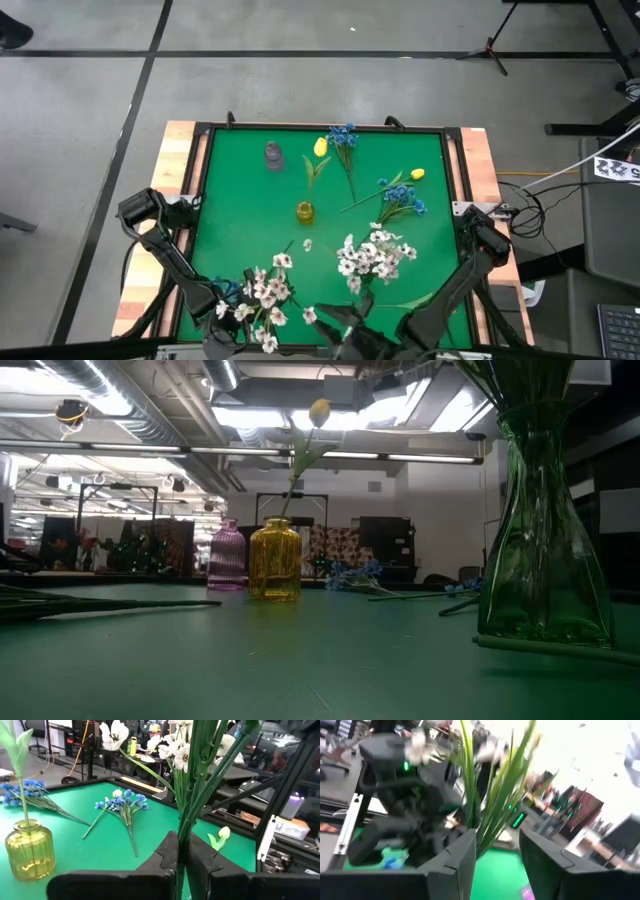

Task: Sort flowers into vase by color
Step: Put the white flowers into the green vase

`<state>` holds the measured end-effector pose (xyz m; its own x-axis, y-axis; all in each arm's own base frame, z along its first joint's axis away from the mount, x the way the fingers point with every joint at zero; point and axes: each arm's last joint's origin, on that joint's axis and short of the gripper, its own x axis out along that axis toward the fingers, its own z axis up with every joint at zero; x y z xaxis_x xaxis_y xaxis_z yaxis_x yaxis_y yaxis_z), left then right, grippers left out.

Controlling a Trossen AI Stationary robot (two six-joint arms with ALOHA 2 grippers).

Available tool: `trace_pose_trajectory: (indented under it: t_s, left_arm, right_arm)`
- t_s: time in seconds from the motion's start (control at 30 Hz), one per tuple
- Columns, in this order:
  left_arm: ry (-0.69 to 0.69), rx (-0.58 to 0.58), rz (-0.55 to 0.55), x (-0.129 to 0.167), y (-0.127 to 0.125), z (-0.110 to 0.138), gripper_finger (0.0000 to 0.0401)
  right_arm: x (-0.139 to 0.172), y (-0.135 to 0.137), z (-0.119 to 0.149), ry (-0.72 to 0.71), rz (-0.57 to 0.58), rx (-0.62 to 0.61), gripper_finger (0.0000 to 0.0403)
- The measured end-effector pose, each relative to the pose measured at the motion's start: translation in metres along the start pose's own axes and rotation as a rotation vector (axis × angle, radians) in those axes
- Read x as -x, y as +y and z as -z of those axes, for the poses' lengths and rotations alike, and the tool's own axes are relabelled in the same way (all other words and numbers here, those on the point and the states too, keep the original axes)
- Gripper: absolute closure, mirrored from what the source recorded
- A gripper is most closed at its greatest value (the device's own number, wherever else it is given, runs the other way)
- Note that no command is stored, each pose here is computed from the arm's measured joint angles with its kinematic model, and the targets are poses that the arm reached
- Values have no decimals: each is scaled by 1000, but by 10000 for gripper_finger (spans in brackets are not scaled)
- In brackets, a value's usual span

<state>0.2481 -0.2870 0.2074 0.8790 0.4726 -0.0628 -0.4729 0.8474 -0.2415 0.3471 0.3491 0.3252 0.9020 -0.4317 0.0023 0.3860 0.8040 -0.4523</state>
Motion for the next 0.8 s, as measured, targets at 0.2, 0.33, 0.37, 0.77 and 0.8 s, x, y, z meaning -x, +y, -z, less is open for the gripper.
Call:
trace_pose_trajectory:
  t_s: [0.2,0.33,0.37,0.77,0.8]
  left_arm:
    - [49,34,63,-2,-2,2,393]
    - [40,73,87,-8,-9,9,393]
    - [34,78,99,-10,-11,11,393]
    - [-263,91,355,-57,-22,33,393]
    - [-279,51,372,-62,-24,32,393]
  right_arm:
    - [44,-40,-73,13,73,239,251]
    - [89,-78,-115,57,78,296,251]
    - [100,-85,-120,43,59,294,251]
    - [191,-139,-141,-90,-120,290,251]
    - [196,-139,-141,-96,-130,315,251]
